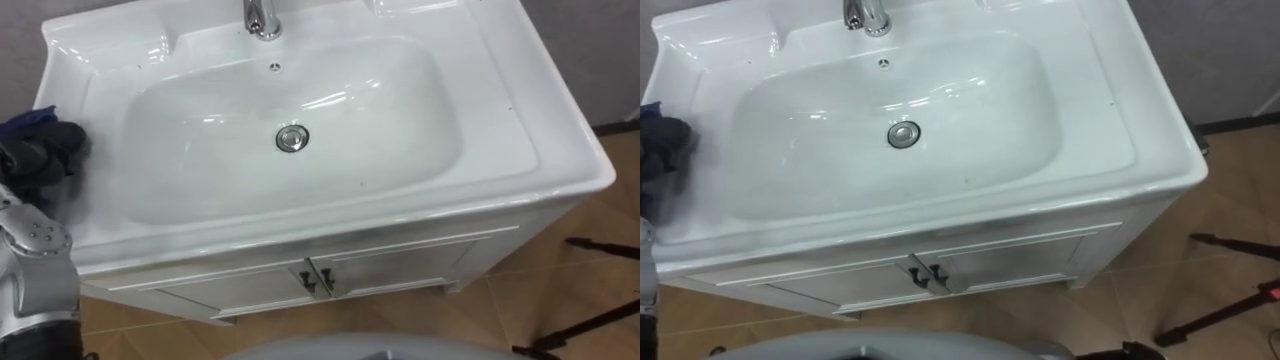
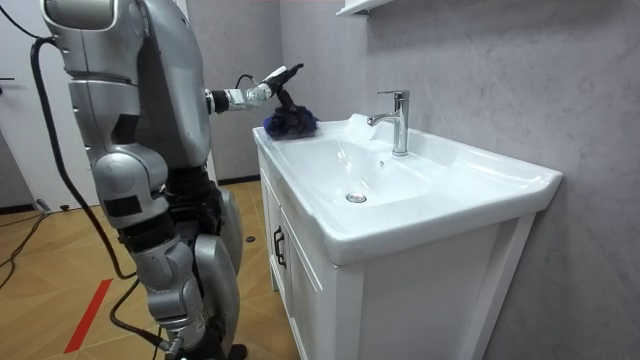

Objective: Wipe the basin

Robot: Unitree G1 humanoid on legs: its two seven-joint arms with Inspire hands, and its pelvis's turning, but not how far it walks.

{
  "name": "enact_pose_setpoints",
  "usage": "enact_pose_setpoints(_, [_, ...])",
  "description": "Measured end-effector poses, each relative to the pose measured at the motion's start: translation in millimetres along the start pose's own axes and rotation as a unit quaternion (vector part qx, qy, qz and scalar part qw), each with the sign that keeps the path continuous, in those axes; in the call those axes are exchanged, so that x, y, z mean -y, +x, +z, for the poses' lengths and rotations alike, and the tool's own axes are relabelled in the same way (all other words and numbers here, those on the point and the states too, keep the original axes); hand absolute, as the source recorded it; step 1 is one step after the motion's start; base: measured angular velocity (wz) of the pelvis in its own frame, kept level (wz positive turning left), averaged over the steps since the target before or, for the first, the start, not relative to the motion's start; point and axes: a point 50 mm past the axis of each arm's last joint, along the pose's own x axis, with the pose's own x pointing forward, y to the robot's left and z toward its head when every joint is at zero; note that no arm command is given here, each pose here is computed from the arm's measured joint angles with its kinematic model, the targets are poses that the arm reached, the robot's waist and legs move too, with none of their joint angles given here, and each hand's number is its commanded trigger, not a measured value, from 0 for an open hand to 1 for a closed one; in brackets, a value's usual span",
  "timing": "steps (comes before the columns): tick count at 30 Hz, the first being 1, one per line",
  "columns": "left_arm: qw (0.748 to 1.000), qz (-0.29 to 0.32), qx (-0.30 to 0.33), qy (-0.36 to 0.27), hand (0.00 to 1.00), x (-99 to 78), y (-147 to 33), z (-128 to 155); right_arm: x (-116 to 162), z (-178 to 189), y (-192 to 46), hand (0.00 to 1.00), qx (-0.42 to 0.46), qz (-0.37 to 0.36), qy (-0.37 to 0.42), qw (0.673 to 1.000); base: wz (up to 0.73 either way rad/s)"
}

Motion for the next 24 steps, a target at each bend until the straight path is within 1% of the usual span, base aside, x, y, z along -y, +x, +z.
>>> enact_pose_setpoints(6, [1.0, -0.011, 0.001, -0.005, 0.0, 0.4, 0.2, 1.4, -0.6, 0.3, 0.0, 0.0, 0.003, 0.002, 0.001, 1.0, 0.02])
enact_pose_setpoints(13, [0.996, -0.028, -0.029, -0.077, 0.0, 3.4, -0.5, -0.8, -1.7, 1.8, 0.0, 0.0, 0.012, 0.01, 0.0, 1.0, 0.04])
enact_pose_setpoints(19, [0.994, -0.029, -0.028, -0.103, 0.0, 3.0, -0.3, 1.1, -5.7, 2.4, 0.1, 0.0, 0.018, 0.014, 0.002, 1.0, 0.02])
enact_pose_setpoints(23, [0.991, -0.01, -0.012, -0.137, 0.0, -6.0, 2.4, 11.2, -6.2, 2.2, 0.1, 0.0, 0.02, 0.014, 0.004, 1.0, 0.02])
enact_pose_setpoints(24, [0.988, 0.006, -0.001, -0.154, 0.0, -12.7, 4.2, 16.2, -6.1, 2.0, 0.1, 0.0, 0.02, 0.014, 0.004, 1.0, 0.0])
